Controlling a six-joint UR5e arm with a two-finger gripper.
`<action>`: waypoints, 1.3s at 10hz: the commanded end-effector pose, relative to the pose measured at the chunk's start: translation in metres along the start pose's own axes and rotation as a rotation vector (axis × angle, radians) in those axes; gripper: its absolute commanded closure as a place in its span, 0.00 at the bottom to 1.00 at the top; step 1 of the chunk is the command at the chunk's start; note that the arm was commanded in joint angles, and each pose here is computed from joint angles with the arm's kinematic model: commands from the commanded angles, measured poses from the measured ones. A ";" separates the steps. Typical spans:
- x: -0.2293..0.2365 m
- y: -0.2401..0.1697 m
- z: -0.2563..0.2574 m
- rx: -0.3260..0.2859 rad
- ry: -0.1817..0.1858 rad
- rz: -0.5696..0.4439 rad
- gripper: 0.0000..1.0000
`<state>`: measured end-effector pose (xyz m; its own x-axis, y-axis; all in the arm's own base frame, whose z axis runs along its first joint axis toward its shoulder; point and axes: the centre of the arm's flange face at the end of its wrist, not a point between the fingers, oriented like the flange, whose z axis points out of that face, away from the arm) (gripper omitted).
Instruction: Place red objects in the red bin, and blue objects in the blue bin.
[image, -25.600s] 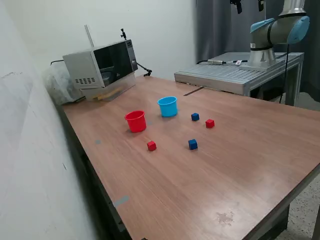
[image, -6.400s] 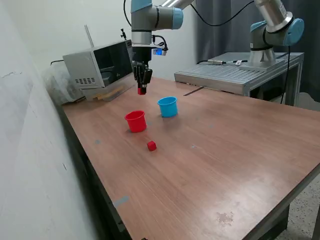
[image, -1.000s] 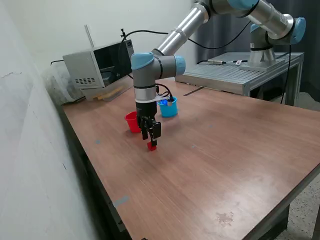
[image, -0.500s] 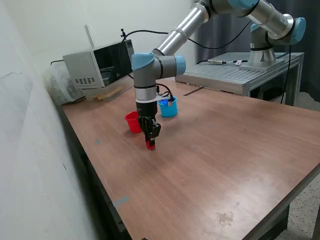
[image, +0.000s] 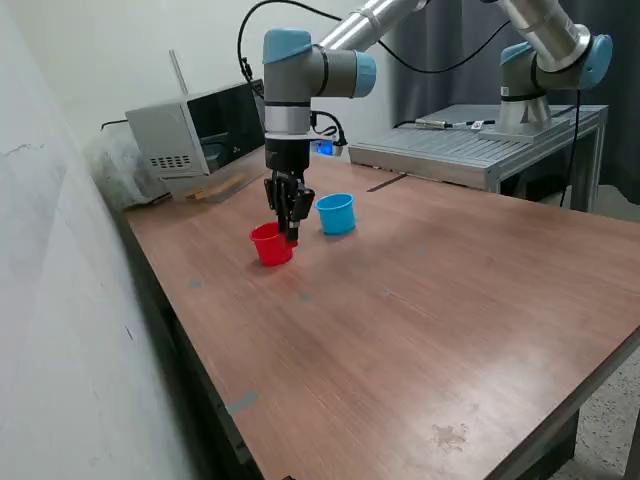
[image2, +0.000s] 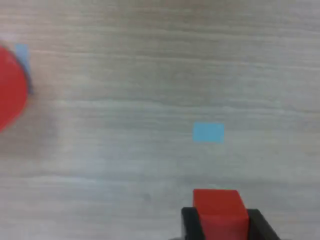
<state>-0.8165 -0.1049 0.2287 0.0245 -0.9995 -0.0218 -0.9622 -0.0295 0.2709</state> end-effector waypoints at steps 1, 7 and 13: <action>-0.023 -0.006 -0.020 -0.003 -0.009 0.021 1.00; -0.154 -0.016 -0.004 0.028 -0.050 0.179 1.00; -0.153 -0.023 0.004 0.049 -0.046 0.180 0.00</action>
<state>-0.7997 0.0483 0.2237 -0.1602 -0.9868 -0.0219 -0.9615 0.1510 0.2297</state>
